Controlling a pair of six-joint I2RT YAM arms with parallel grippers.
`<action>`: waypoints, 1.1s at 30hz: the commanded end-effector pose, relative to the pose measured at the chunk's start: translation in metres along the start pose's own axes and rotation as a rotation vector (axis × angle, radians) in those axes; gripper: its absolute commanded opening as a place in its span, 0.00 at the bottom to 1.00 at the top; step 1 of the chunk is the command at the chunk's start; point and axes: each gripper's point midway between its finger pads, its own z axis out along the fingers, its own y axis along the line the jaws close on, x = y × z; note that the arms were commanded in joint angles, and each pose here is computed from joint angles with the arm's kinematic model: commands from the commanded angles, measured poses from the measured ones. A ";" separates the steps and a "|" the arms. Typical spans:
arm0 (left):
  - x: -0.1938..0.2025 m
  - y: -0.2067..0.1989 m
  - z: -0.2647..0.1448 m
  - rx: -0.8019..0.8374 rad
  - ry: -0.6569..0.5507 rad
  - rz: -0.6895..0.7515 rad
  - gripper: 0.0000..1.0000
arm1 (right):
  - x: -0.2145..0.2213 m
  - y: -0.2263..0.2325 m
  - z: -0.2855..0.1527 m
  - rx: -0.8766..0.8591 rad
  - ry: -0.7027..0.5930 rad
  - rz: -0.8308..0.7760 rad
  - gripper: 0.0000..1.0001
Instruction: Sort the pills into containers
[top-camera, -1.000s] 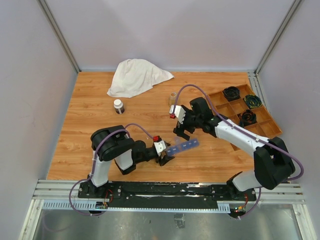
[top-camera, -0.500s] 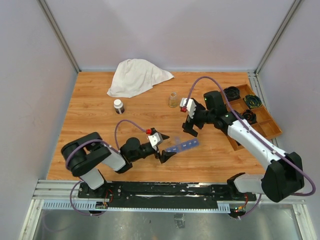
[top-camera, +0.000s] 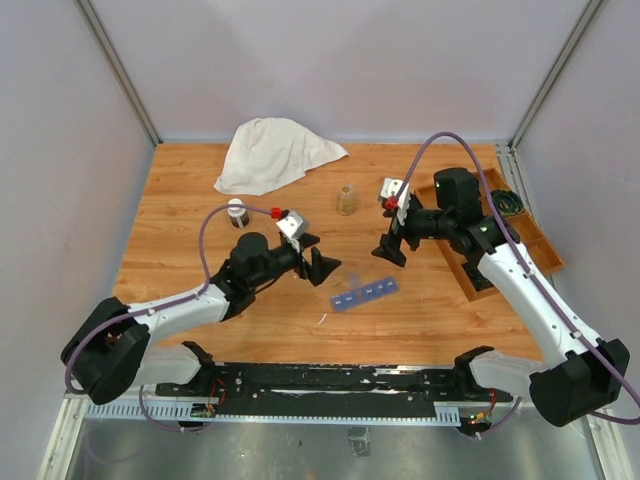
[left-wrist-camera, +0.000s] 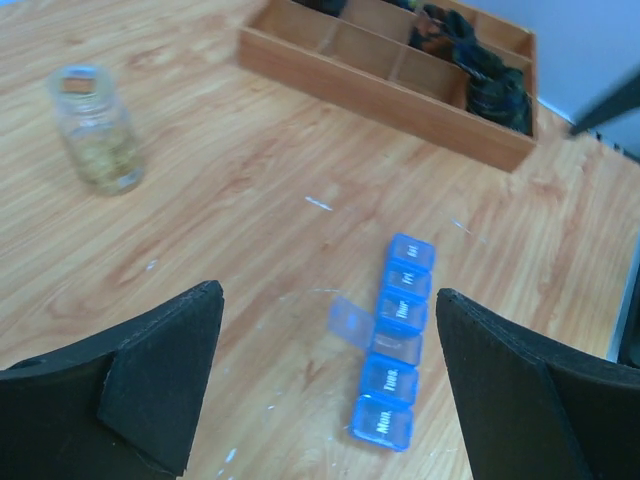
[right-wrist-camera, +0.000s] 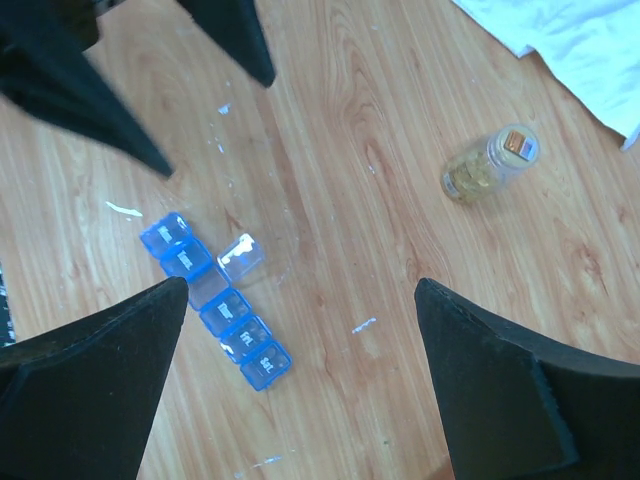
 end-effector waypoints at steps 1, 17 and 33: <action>-0.028 0.025 -0.012 -0.029 -0.050 -0.173 0.95 | -0.024 0.015 -0.013 -0.059 -0.061 0.087 0.98; -0.034 0.187 -0.033 -0.632 -0.077 -0.448 0.95 | 0.007 0.024 0.000 -0.100 -0.118 0.117 1.00; -0.029 0.284 -0.100 -1.275 0.092 -0.287 0.99 | 0.011 0.024 0.003 -0.108 -0.108 0.126 1.00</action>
